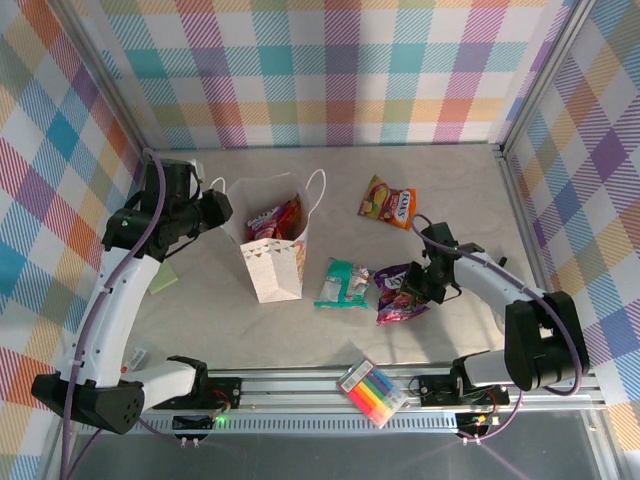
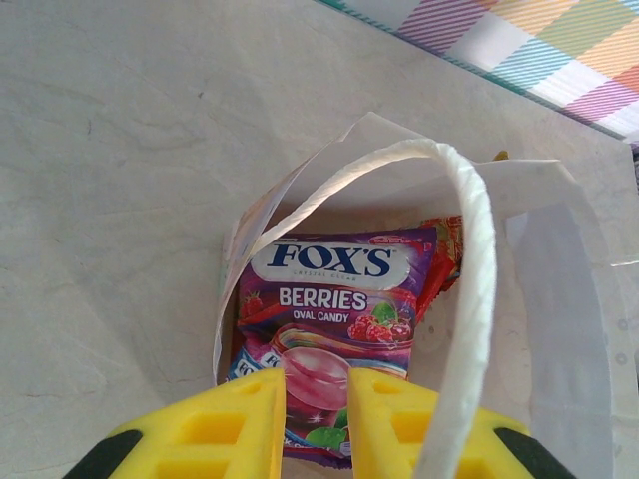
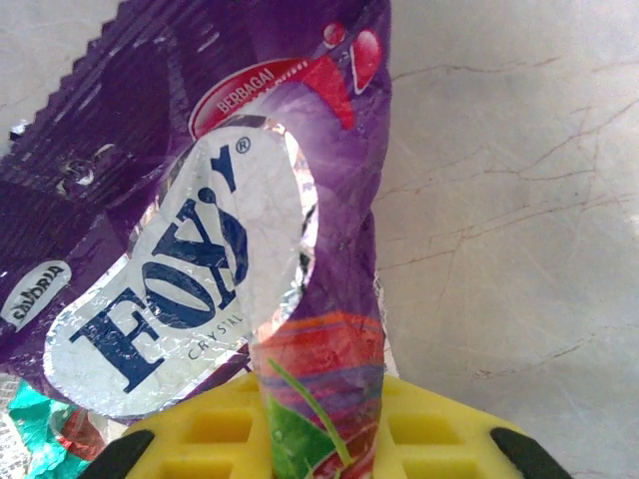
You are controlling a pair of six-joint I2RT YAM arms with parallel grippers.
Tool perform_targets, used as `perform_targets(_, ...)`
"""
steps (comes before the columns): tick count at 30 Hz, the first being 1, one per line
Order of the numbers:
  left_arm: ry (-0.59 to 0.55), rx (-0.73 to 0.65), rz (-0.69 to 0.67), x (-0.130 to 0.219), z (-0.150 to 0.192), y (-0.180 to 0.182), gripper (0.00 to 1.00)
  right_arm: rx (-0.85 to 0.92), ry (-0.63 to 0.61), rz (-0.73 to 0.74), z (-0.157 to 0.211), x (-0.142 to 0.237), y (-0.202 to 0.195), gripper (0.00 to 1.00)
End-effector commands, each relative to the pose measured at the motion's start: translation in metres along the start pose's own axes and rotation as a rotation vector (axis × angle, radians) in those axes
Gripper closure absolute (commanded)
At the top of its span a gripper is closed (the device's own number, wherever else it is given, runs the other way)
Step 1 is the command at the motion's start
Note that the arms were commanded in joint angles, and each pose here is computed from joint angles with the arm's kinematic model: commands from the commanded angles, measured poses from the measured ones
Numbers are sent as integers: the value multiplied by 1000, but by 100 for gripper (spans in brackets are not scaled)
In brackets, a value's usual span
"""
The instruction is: Place the snacks into the paper bag
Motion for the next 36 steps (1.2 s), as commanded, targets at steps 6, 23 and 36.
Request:
perform_targets(6,-13,7,-18,6,0,7,76,58,-81,8,-24,29,14,83)
perform_targets(23,-46,-2,-17,15,-8,4,74,120,-275,-46,-47,109,45,81)
perform_targets(36,-62,-2,0,24,-10,1,74,179,-442,-169,-55,178,78,80)
Point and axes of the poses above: each hand's point on the last joint's axis, 136 mm out from that joint toward the fingers, its own x axis back along the fingers, its own y axis along the line the jaws close on, z = x × y, the point moved 1 cm from there along x, back along the fingers, and after that the axes turned 10 degrees about x, right-handed, at the moved point
